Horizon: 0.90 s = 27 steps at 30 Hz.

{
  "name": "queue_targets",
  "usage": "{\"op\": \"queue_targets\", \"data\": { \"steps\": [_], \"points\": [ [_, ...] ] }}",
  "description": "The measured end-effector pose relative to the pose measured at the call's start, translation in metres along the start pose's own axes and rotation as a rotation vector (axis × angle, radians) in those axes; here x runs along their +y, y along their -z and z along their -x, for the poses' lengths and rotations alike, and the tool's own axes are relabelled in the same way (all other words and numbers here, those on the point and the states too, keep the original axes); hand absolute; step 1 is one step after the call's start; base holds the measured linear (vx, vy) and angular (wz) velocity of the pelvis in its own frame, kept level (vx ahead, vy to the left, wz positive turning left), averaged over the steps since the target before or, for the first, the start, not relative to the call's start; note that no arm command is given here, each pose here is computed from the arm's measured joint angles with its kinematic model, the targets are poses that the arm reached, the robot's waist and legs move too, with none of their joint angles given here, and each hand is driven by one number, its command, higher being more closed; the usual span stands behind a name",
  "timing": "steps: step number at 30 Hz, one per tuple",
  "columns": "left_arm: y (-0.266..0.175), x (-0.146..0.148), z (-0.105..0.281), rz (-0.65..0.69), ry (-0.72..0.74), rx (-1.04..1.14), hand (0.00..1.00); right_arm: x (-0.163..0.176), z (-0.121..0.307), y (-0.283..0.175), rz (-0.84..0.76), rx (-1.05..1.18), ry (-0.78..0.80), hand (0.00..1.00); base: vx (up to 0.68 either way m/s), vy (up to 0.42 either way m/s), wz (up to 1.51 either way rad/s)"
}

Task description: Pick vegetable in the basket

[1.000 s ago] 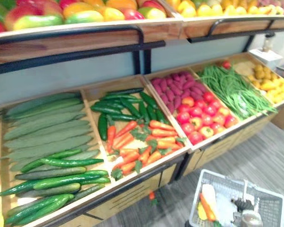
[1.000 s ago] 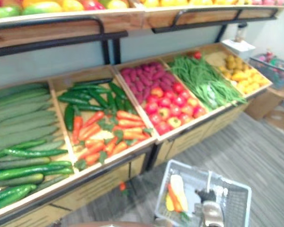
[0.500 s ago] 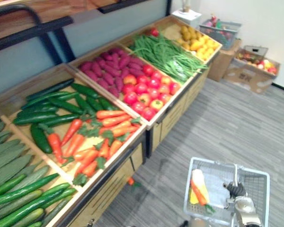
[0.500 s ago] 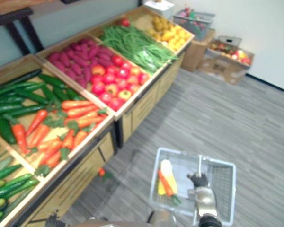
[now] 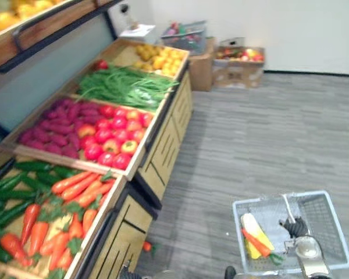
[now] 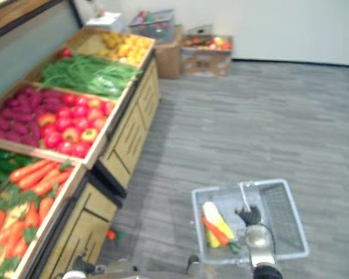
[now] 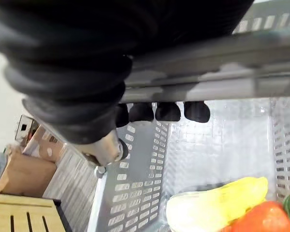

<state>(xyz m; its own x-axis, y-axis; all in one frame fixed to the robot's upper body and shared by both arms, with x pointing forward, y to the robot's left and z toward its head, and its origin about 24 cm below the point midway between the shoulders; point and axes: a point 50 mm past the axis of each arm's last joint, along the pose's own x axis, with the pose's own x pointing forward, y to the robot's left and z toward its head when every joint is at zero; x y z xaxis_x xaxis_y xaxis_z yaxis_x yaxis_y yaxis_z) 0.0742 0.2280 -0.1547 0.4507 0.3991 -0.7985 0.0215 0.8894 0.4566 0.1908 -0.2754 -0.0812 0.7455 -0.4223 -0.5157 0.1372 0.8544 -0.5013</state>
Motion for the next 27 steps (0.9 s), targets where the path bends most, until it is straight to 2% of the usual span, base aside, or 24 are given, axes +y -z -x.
{"op": "queue_targets", "data": {
  "steps": [3, 15, 27],
  "points": [
    [0.011, -0.004, 0.004, -0.010, 0.013, 0.030, 0.00, -0.004, 0.000, 0.002, 0.012, 0.005, 0.007, 1.00, 0.07, 0.164, -0.77],
    [-0.002, 0.000, -0.001, -0.038, 0.010, -0.010, 0.00, 0.004, -0.001, -0.008, 0.043, -0.039, -0.025, 1.00, 0.03, 0.165, -0.43],
    [-0.001, 0.003, -0.001, -0.086, 0.016, -0.015, 0.00, 0.013, 0.004, 0.002, 0.055, -0.006, -0.044, 1.00, -0.05, 0.007, -0.18]
  ]
}}
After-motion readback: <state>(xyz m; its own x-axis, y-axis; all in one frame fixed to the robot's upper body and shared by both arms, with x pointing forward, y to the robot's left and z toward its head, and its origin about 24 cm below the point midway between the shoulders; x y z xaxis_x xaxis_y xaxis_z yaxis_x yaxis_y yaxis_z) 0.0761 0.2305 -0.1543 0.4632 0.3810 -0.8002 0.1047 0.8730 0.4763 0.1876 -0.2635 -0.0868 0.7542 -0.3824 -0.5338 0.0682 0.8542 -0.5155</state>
